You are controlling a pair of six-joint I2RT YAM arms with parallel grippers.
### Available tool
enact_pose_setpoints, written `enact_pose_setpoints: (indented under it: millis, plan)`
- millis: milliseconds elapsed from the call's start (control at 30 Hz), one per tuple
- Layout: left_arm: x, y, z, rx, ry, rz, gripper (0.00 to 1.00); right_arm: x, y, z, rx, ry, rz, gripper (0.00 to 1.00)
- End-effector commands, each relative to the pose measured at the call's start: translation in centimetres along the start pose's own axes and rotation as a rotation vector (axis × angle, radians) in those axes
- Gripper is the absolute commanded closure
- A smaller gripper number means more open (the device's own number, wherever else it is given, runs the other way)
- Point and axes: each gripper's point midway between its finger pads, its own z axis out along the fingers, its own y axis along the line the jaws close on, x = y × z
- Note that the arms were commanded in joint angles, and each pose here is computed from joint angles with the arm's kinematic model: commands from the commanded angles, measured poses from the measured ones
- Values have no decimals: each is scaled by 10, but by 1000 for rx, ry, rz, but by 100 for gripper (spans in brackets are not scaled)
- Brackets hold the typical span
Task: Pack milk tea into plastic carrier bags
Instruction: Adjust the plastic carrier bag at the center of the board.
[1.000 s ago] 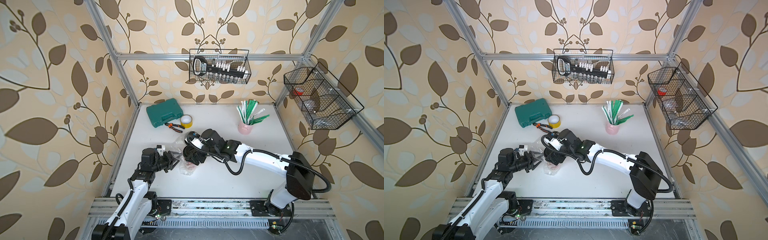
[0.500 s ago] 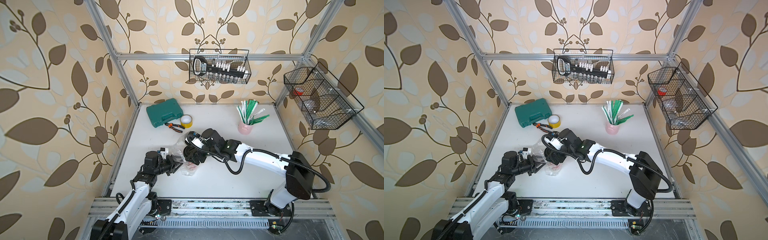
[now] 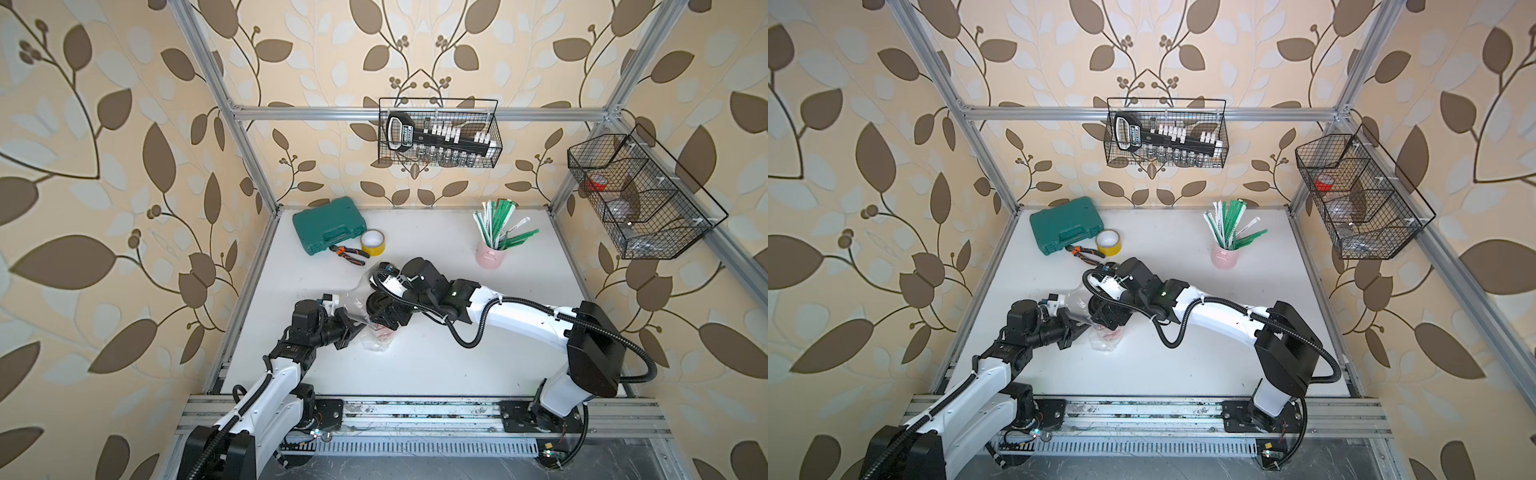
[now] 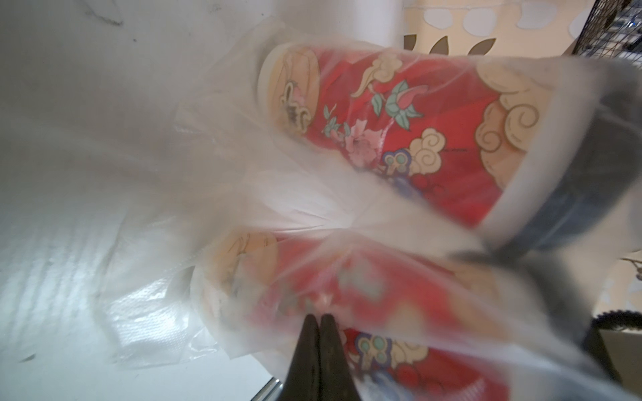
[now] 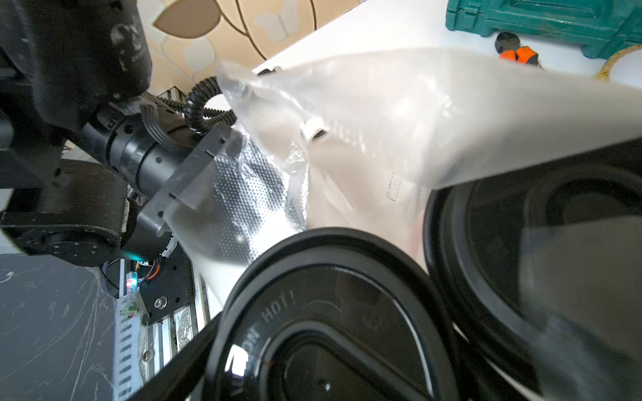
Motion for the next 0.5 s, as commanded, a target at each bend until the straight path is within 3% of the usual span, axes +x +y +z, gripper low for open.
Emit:
enact_pose_setpoints:
  millis: [0,433,467]
  plan:
    - [-5,-29,-4,59,-19,65,100,2,3,7,-21,10,6,29]
    - [-6,-42,-15,24,-45,92,100,-2,-7,-3,20,-9,7,29]
    - [-6,-43,-16,18,-45,94,95,-2,-8,-3,21,-9,8,29]
